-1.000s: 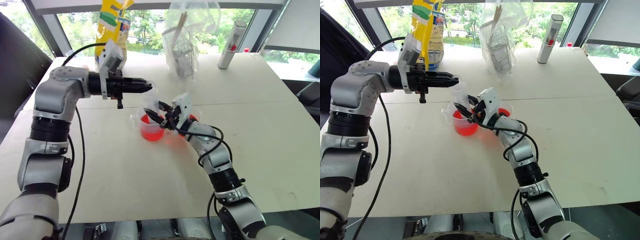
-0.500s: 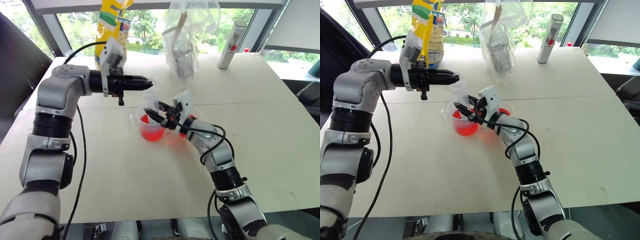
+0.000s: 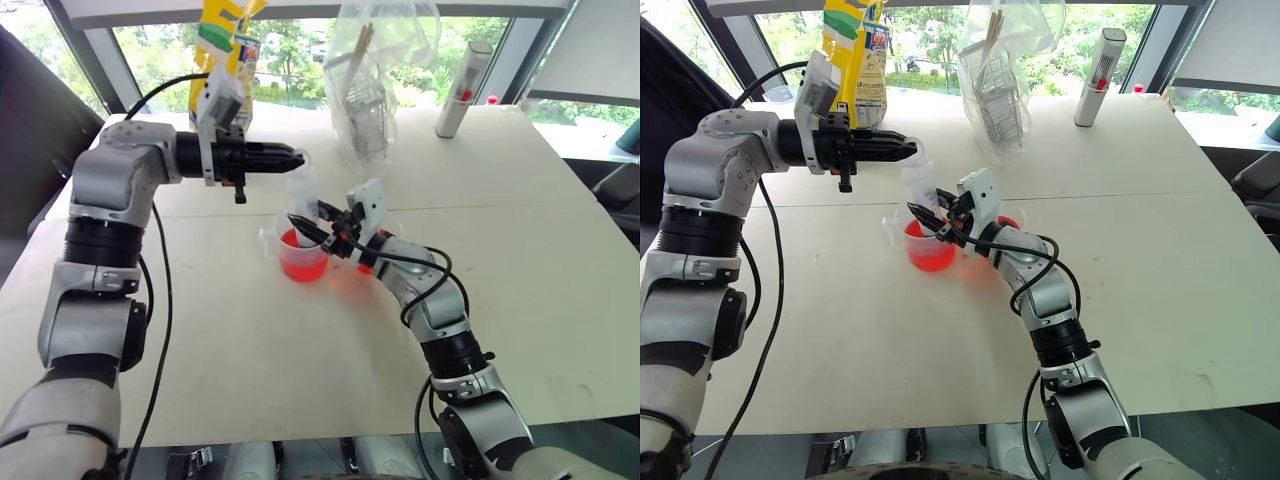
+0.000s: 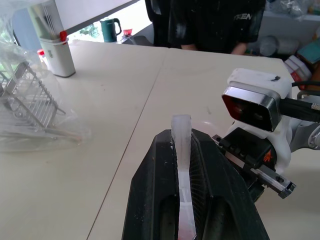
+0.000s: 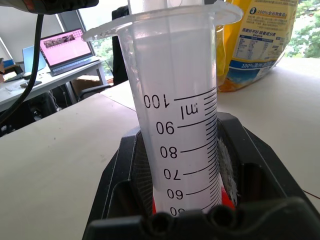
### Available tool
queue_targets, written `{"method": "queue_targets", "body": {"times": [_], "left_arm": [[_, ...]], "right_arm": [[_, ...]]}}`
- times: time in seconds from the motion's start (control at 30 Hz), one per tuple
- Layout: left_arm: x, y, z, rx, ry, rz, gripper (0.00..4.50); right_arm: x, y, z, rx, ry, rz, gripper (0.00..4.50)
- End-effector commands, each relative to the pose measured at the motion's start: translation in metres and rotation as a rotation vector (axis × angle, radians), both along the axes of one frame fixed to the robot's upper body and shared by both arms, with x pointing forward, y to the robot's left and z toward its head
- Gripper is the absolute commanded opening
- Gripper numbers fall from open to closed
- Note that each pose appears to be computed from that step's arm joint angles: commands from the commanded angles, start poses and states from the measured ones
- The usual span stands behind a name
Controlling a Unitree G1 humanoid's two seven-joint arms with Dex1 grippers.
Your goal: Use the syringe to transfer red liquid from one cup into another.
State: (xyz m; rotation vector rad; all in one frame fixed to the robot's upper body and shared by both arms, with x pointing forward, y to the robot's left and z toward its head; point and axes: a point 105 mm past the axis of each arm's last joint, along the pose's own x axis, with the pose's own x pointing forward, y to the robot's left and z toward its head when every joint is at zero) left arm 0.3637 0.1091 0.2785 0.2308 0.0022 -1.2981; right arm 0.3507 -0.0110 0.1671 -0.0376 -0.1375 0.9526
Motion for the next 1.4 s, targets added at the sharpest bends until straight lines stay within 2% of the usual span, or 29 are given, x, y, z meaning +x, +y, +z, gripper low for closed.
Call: {"method": "queue_targets", "body": {"times": [0.03,0.73,1.0,1.1,1.3,1.33,1.4], "left_arm": [[-0.003,0.009,0.054,-0.054,-0.21,0.051,0.03],[0.0,0.009,0.057,-0.063,-0.231,0.059,0.03],[0.0,0.008,0.043,-0.036,-0.198,0.055,0.03],[0.0,0.007,0.038,-0.03,-0.181,0.05,1.27],[0.001,0.007,0.036,-0.038,-0.173,0.059,4.33],[0.001,0.008,0.036,-0.039,-0.174,0.06,4.46],[-0.001,0.01,0.038,-0.053,-0.168,0.057,4.46]], "right_arm": [[-0.012,0.013,-0.024,-0.06,0.069,0.08,1.4],[-0.013,0.013,-0.028,-0.085,0.08,0.092,1.4],[-0.012,0.012,-0.012,-0.077,0.018,0.086,1.4],[-0.01,0.01,-0.002,-0.069,-0.017,0.073,1.4],[-0.006,0.008,0.011,-0.046,-0.055,0.053,1.4],[-0.005,0.008,0.013,-0.043,-0.057,0.051,1.4],[-0.004,0.007,0.016,-0.037,-0.059,0.047,1.4]]}}
